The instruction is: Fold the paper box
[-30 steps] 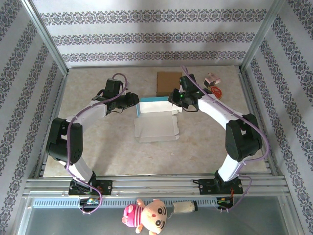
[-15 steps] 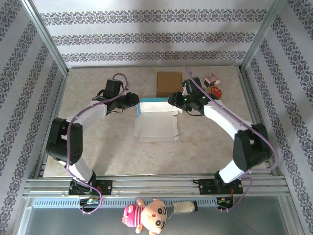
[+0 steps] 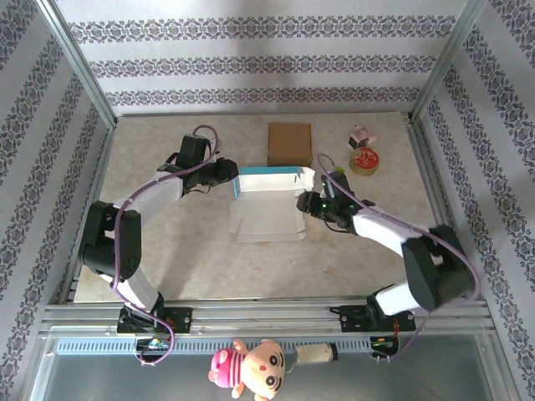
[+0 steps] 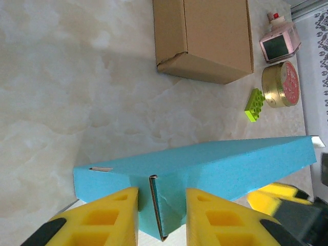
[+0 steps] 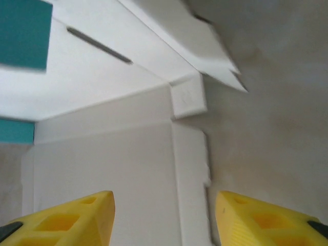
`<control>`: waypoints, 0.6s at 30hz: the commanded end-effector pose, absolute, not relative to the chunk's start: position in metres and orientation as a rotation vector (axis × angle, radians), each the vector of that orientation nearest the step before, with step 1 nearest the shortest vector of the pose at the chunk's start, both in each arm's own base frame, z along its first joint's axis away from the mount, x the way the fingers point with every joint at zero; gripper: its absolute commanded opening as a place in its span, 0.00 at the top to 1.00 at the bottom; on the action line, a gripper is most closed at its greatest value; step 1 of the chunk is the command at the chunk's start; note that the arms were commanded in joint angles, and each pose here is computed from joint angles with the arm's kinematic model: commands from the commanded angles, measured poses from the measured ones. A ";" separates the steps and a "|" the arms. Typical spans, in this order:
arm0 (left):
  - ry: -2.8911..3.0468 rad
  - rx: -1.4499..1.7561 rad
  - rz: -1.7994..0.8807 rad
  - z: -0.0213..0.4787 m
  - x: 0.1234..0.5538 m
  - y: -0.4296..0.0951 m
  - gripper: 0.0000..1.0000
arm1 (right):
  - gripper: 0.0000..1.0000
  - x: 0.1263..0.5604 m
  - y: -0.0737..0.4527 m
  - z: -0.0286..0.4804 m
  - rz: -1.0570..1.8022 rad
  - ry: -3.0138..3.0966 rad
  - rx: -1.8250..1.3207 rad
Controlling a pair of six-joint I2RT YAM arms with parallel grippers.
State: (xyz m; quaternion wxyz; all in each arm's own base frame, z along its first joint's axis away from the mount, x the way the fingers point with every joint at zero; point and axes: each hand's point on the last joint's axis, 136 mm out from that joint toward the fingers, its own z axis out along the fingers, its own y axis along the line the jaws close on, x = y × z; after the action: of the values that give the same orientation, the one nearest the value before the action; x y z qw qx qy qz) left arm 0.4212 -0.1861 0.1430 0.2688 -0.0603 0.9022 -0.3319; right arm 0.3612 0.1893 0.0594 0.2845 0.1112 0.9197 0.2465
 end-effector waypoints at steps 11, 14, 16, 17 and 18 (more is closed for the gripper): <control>2.450 -0.099 -0.870 0.154 0.417 -0.189 0.74 | 0.41 0.419 0.185 0.050 0.574 2.239 0.414; 2.452 -0.097 -0.871 0.153 0.417 -0.189 0.74 | 0.42 0.426 0.187 0.048 0.601 2.215 0.384; 2.453 -0.097 -0.873 0.153 0.417 -0.189 0.74 | 0.47 0.431 0.191 0.050 0.628 2.182 0.362; 2.454 -0.096 -0.872 0.153 0.417 -0.190 0.74 | 0.50 0.434 0.193 0.051 0.642 2.169 0.349; 2.457 -0.098 -0.872 0.152 0.416 -0.189 0.74 | 0.52 0.437 0.194 0.050 0.641 2.169 0.342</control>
State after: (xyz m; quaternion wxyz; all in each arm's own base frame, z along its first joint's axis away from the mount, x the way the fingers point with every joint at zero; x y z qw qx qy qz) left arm 0.4188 -0.1854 0.1439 0.2624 -0.0526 0.9070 -0.3251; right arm 0.4169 0.1863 0.0334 0.3748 0.1502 0.8847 0.2332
